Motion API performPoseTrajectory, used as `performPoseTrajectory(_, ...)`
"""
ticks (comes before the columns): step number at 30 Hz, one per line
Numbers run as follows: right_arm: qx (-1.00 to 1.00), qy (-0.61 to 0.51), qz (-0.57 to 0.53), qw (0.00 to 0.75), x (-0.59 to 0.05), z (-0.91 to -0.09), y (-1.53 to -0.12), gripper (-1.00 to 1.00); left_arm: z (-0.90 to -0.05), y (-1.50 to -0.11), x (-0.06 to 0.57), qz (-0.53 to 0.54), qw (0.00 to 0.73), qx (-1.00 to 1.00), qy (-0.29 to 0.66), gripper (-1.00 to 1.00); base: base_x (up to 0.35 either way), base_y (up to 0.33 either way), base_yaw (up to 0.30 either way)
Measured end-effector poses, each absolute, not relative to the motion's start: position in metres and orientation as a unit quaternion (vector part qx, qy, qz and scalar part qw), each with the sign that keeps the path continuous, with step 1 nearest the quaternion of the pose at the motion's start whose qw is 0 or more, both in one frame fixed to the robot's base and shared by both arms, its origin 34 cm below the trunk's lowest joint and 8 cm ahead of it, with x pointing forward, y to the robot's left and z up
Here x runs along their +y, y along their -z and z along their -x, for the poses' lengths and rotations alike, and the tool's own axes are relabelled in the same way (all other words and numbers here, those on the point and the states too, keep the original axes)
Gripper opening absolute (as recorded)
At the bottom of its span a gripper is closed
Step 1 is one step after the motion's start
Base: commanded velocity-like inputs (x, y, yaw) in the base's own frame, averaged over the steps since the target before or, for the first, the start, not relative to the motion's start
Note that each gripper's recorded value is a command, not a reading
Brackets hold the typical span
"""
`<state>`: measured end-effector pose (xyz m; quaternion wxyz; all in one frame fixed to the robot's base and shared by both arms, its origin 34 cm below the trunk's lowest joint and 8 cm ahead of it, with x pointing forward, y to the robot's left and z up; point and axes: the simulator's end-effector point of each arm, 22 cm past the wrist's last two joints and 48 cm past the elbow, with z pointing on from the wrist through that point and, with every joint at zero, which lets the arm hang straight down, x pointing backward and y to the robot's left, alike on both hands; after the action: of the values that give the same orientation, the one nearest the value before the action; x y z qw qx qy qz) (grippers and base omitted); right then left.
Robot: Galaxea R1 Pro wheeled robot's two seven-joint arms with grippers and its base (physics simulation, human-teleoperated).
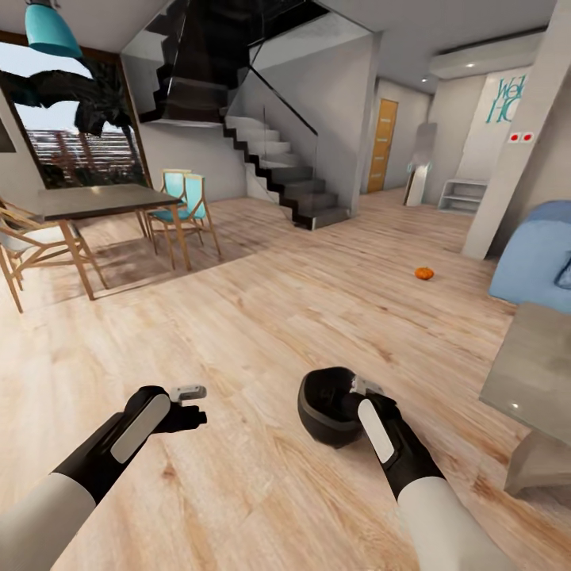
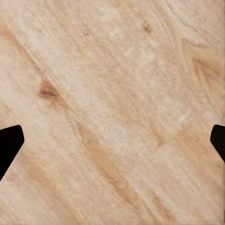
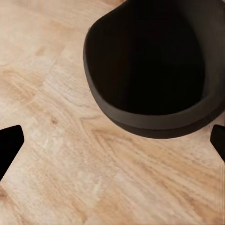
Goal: Place each of the two pumpkins and all three candles from the living room inside a cabinet in the living room (use any cabinet), then make sure every cabinet is closed, and position the cauldron so it is next to a table in the living room.
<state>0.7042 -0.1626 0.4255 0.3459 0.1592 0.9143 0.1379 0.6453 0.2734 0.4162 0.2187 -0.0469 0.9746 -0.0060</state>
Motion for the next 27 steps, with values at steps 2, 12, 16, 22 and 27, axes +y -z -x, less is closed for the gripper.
performPoseTrajectory(2,0.914,-0.138,-0.159,0.347,-0.163,-0.704,-0.426,1.00,-0.645,-0.417,0.273,0.047,0.219,0.975,0.006,1.00,0.004,0.001,-0.269)
performPoseTrajectory(12,0.913,-0.139,-0.159,0.349,-0.163,-0.705,-0.431,1.00,-0.646,-0.421,0.273,0.047,0.223,0.974,0.007,1.00,0.001,0.000,-0.269)
performPoseTrajectory(16,0.912,-0.138,-0.159,0.351,-0.163,-0.705,-0.432,1.00,-0.646,-0.423,0.273,0.047,0.225,0.973,0.007,1.00,0.000,0.000,-0.269)
performPoseTrajectory(22,0.912,-0.138,-0.159,0.353,-0.165,-0.705,-0.435,1.00,-0.647,-0.425,0.273,0.047,0.227,0.973,0.007,1.00,0.000,0.000,-0.269)
performPoseTrajectory(27,0.911,-0.138,-0.158,0.355,-0.165,-0.706,-0.437,1.00,-0.647,-0.428,0.273,0.046,0.228,0.972,0.007,1.00,0.000,0.000,-0.269)
